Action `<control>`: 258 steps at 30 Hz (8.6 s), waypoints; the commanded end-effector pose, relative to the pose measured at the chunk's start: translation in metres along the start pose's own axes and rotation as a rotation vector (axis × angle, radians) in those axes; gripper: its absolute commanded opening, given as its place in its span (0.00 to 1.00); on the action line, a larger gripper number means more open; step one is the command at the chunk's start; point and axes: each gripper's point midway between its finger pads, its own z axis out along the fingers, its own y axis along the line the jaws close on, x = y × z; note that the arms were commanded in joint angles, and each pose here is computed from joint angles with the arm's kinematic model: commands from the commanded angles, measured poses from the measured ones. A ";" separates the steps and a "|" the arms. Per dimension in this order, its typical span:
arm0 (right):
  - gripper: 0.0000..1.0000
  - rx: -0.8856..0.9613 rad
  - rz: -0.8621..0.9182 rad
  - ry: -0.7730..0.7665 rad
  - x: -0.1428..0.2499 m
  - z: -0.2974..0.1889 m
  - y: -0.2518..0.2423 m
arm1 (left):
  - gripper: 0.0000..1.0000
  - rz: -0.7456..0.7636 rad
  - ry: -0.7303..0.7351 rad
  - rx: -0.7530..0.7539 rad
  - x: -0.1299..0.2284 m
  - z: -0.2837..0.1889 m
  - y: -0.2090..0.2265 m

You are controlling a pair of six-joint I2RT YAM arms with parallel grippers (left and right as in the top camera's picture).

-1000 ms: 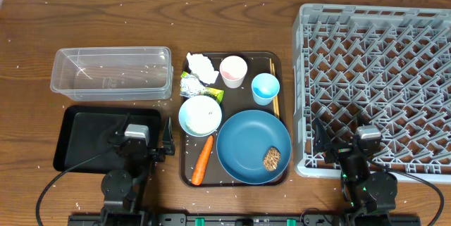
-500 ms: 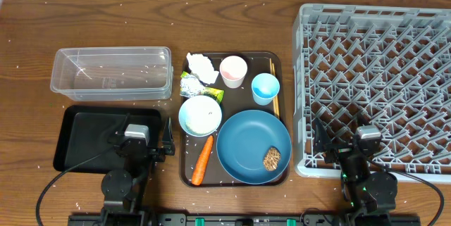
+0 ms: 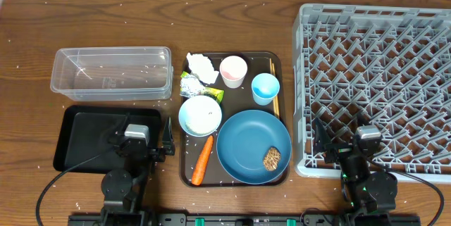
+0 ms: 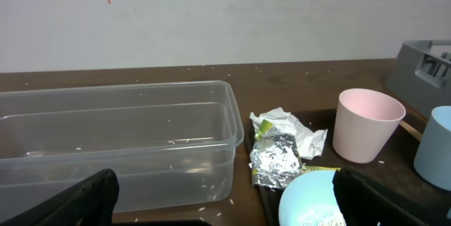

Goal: Sort waste into correct bins and load items into the dishwasher rack

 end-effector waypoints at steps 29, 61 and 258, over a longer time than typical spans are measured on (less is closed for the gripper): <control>0.99 0.005 -0.014 0.000 0.001 0.000 -0.001 | 0.98 -0.010 0.002 0.024 0.004 0.001 -0.004; 0.99 -0.141 0.299 0.696 -0.085 0.049 0.053 | 0.98 -0.384 0.782 0.230 -0.125 0.053 -0.055; 0.92 -1.266 0.152 0.365 -0.175 -0.009 0.189 | 0.06 -0.230 0.520 1.412 -0.202 -0.017 -0.248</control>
